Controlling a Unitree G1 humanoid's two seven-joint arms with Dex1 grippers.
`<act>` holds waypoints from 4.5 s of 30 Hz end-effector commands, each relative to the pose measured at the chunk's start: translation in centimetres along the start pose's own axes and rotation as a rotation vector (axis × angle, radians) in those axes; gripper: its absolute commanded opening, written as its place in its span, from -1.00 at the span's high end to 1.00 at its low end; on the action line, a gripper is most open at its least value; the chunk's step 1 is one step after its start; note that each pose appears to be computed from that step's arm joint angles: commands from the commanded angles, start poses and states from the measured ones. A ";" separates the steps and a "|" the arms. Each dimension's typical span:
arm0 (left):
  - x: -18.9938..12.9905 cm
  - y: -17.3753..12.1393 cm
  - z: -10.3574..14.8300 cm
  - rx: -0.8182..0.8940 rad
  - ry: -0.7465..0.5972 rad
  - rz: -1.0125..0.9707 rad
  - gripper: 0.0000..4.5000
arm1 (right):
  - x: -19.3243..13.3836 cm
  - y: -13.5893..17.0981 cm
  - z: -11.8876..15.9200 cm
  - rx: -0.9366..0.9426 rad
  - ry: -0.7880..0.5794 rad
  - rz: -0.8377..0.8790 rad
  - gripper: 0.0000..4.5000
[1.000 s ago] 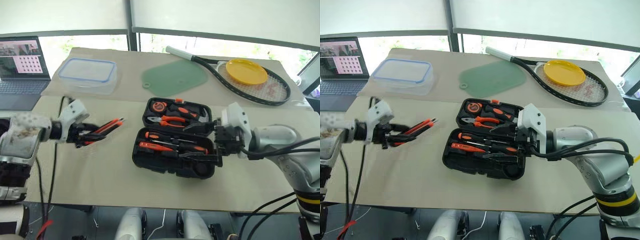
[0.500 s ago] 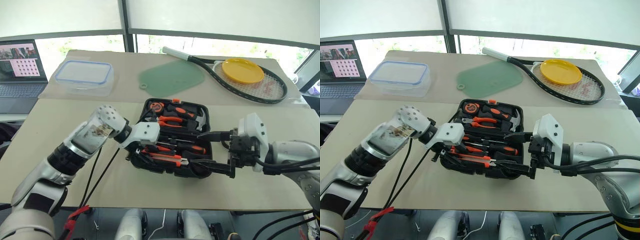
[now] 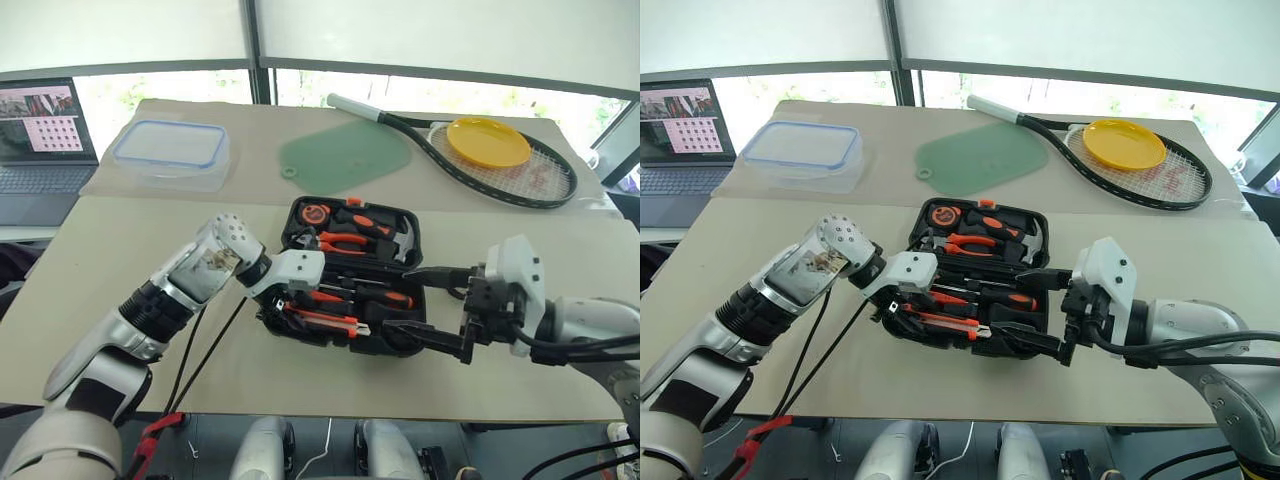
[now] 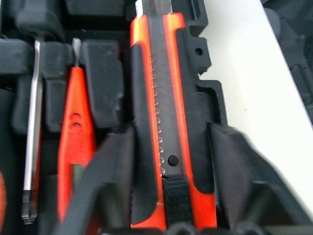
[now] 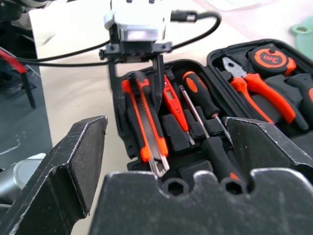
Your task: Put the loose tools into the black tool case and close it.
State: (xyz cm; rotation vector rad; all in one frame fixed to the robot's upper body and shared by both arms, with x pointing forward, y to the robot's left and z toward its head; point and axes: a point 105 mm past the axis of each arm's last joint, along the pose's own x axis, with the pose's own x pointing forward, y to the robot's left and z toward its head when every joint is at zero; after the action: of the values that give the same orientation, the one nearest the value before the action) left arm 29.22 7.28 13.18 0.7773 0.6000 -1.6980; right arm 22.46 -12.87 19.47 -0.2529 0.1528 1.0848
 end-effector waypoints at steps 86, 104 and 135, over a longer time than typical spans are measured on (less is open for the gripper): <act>-8.1 -4.3 3.8 -0.054 -0.526 0.280 -0.97 | -11.2 -9.1 -9.4 0.142 0.408 -0.429 -1.00; -8.2 -4.8 3.4 -0.047 -0.469 0.368 -1.00 | -3.6 -13.0 -13.3 0.105 0.468 -0.302 -0.39; -7.1 -4.7 2.5 -0.001 -0.395 0.307 -1.00 | 2.6 -1.4 -6.0 -0.156 0.352 0.217 0.99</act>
State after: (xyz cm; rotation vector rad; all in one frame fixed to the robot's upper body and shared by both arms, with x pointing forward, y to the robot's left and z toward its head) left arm 25.49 11.20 19.20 0.4356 0.2341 -1.5016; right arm 24.92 -12.75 12.93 -0.5327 0.4385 1.2633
